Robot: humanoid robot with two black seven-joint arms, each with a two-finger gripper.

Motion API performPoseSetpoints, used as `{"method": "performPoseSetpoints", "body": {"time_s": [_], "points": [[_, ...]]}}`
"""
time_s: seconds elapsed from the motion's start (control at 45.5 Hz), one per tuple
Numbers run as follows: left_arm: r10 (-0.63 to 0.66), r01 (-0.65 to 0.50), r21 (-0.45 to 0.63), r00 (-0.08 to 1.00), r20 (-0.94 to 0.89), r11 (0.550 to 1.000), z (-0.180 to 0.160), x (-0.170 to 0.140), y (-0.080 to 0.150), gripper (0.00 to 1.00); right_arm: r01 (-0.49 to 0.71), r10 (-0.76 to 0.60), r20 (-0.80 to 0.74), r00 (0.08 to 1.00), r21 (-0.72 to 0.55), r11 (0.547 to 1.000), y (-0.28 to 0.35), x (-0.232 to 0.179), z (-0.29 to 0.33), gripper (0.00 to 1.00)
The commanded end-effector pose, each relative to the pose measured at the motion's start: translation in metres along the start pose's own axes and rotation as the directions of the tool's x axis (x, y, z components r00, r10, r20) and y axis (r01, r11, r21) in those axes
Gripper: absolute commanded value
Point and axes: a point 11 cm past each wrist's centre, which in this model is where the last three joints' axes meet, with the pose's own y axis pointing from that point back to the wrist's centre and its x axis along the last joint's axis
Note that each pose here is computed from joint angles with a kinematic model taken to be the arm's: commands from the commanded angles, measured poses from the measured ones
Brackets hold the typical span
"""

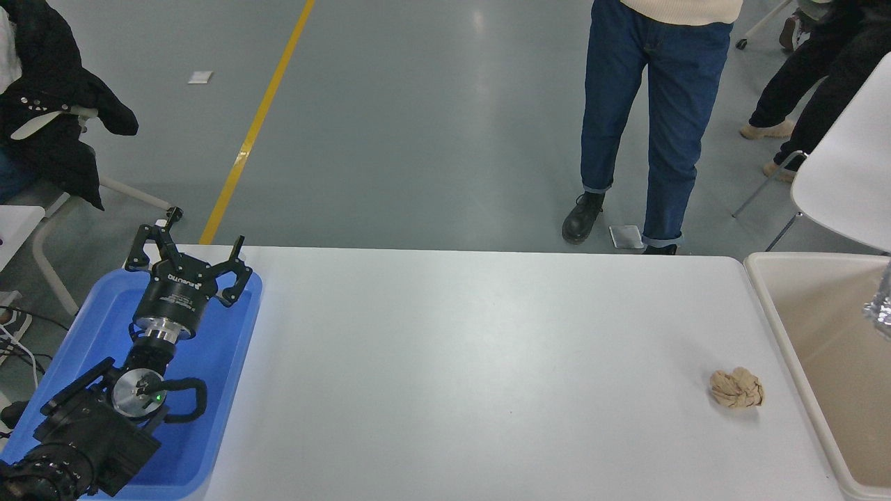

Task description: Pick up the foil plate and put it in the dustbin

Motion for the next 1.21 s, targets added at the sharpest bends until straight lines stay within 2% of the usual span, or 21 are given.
{"method": "performPoseSetpoints", "body": {"time_s": [0.0, 0.198, 0.264, 0.374, 0.462, 0.637, 0.813, 1.187], "points": [[0.001, -0.001, -0.001, 1.000, -0.001, 1.000, 0.000, 0.000, 0.000, 1.00, -0.100, 0.107, 0.076, 0.991, -0.091, 0.991, -0.049, -0.028, 0.036, 0.00], [0.000, 0.000, 0.000, 1.000, 0.000, 1.000, 0.000, 0.000, 0.000, 1.00, -0.243, 0.248, 0.022, 0.968, -0.144, 0.959, -0.076, -0.047, 0.037, 0.00], [0.000, 0.000, 0.000, 1.000, 0.000, 1.000, 0.000, 0.000, 0.000, 1.00, -0.324, 0.325, -0.010, 0.946, -0.126, 0.938, -0.086, -0.055, 0.030, 0.00], [0.000, 0.000, 0.000, 1.000, 0.000, 1.000, 0.000, 0.000, 0.000, 1.00, -0.441, 0.423, -0.221, 0.879, -0.037, 0.897, -0.091, -0.059, 0.015, 0.00], [0.001, -0.001, -0.001, 1.000, -0.001, 1.000, 0.000, 0.000, 0.000, 1.00, -0.481, 0.467, -0.333, 0.819, 0.047, 0.876, -0.099, -0.070, 0.005, 0.00], [-0.001, 0.001, -0.002, 1.000, -0.001, 1.000, 0.000, 0.000, -0.001, 1.00, -0.496, 0.505, -0.430, 0.748, 0.143, 0.856, -0.108, -0.090, -0.010, 0.00], [-0.001, 0.001, -0.002, 1.000, -0.001, 1.000, 0.000, 0.000, -0.001, 1.00, -0.497, 0.517, -0.507, 0.690, 0.187, 0.847, -0.115, -0.105, -0.015, 0.00], [-0.001, 0.001, -0.002, 1.000, -0.001, 1.000, 0.000, 0.000, -0.001, 1.00, -0.518, 0.535, -0.506, 0.676, 0.190, 0.834, -0.113, -0.103, -0.018, 0.00]]}}
